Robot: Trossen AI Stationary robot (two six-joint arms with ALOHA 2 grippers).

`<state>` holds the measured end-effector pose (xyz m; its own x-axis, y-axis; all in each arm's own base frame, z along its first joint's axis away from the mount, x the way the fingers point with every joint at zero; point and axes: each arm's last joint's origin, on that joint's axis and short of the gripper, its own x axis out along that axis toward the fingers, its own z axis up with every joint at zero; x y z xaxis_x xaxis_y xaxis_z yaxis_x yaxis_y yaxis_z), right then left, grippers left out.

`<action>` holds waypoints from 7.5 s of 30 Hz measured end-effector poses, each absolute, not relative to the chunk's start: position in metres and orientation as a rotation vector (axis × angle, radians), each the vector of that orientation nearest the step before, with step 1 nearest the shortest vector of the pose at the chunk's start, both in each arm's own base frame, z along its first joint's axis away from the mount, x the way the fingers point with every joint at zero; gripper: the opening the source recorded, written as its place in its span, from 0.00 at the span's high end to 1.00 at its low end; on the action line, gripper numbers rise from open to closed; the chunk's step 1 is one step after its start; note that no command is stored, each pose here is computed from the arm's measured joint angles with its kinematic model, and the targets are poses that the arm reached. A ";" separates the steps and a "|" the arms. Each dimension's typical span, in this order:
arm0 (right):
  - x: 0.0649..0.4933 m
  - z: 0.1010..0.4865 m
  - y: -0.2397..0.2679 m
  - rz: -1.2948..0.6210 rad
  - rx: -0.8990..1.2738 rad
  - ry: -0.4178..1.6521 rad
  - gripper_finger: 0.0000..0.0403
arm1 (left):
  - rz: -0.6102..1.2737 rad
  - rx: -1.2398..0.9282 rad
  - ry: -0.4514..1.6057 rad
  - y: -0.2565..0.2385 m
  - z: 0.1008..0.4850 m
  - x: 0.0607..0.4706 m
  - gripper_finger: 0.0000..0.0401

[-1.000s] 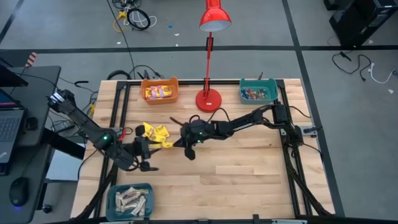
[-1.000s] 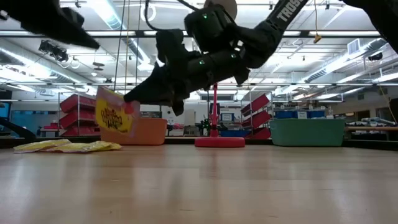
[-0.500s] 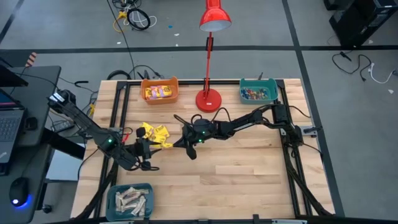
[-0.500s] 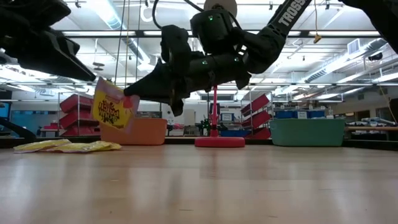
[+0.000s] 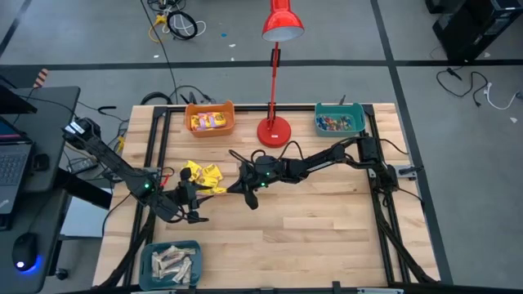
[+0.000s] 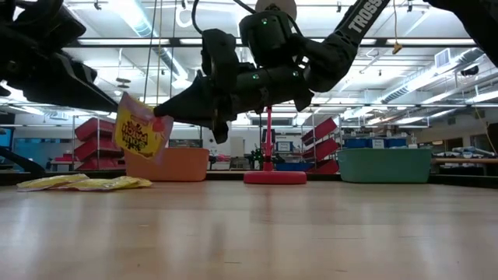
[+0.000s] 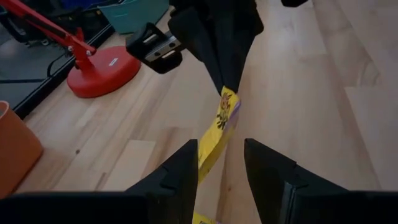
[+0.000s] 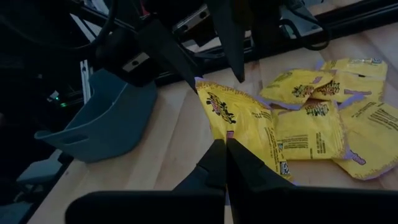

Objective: Sort candy
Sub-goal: Put the yellow candy into the orange bin

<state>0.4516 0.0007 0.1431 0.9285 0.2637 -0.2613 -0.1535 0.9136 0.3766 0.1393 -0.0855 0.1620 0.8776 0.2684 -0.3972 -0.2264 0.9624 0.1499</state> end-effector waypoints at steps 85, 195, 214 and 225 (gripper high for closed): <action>0.365 0.251 0.045 -0.263 -0.093 0.671 1.00 | 0.740 0.153 0.481 -0.009 0.324 0.158 1.00; 0.325 0.257 0.044 -0.370 -0.041 0.435 1.00 | 0.244 -0.588 0.896 0.040 0.265 0.141 0.75; 0.327 0.257 0.030 -0.402 -0.032 0.439 1.00 | 0.598 -0.644 1.155 0.009 0.216 0.124 0.75; 0.328 0.257 0.028 -0.386 -0.022 0.441 1.00 | 0.693 -0.573 1.202 0.012 0.211 0.125 0.71</action>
